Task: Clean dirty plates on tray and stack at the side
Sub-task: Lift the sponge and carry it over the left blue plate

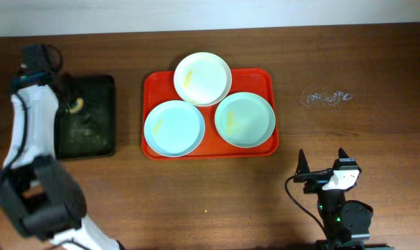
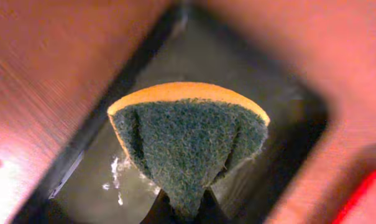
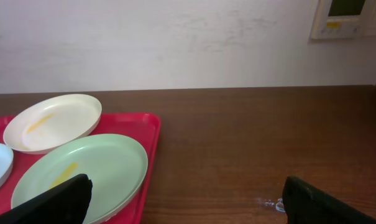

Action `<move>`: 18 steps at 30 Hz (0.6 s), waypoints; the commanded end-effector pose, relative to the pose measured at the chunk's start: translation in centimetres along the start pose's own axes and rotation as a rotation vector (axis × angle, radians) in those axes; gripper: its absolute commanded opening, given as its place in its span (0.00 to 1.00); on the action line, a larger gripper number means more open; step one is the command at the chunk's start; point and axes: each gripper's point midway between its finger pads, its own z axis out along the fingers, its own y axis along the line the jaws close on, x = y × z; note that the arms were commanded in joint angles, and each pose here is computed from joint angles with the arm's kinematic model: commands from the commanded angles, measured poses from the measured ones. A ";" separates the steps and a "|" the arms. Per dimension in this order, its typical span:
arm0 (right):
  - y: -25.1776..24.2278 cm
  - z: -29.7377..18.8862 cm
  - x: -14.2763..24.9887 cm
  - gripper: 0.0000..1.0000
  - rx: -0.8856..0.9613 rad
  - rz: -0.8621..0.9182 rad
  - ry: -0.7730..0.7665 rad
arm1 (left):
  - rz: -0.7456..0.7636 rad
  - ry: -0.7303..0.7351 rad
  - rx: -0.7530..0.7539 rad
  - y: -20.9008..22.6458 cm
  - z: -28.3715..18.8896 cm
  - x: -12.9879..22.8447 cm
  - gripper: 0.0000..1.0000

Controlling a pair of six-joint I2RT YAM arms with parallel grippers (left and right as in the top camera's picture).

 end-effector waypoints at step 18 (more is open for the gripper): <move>-0.2 0.0 0.3 0.99 0.010 -0.007 0.003 | 0.355 0.245 0.456 -14.6 -12.4 14.2 0.00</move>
